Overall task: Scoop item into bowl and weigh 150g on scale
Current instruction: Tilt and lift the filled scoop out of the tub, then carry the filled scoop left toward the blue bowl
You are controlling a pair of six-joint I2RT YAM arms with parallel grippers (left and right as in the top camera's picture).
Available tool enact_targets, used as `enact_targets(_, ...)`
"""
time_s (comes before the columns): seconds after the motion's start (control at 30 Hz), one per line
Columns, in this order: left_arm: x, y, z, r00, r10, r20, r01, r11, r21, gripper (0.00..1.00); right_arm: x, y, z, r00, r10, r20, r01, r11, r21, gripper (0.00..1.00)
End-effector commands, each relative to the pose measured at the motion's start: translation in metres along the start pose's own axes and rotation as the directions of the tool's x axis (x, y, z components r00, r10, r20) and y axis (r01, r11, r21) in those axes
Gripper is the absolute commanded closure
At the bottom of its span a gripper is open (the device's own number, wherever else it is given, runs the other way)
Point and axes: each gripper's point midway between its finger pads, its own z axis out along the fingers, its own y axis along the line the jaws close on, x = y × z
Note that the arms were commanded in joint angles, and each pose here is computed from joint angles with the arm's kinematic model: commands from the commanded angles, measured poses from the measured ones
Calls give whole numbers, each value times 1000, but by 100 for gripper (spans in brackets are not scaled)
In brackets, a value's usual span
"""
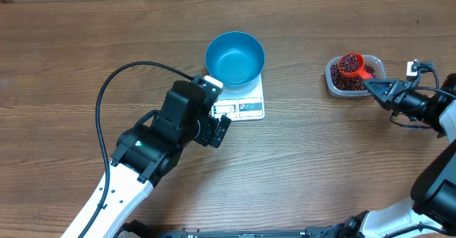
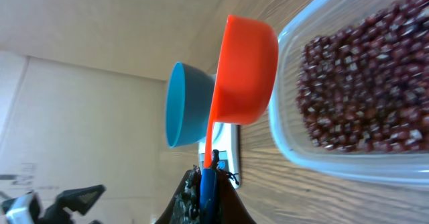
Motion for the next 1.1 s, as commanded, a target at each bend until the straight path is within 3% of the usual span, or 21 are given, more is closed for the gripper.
enact_targets(0.0, 2, -1, 3, 1000, -4, -9, 4, 1000, -5, 0, 3, 11, 0, 1000, 16, -1, -16, 997, -79, 96)
enact_targets(0.23, 2, -1, 3, 1000, -4, -9, 4, 1000, -5, 0, 5, 34, 2, 1000, 27, -12, -29, 979, -200, 96)
enact_targets(1.07, 2, -1, 3, 1000, -4, -9, 4, 1000, -5, 0, 56, 83, 109, 951, -51, -306, -22, 973, -230, 96)
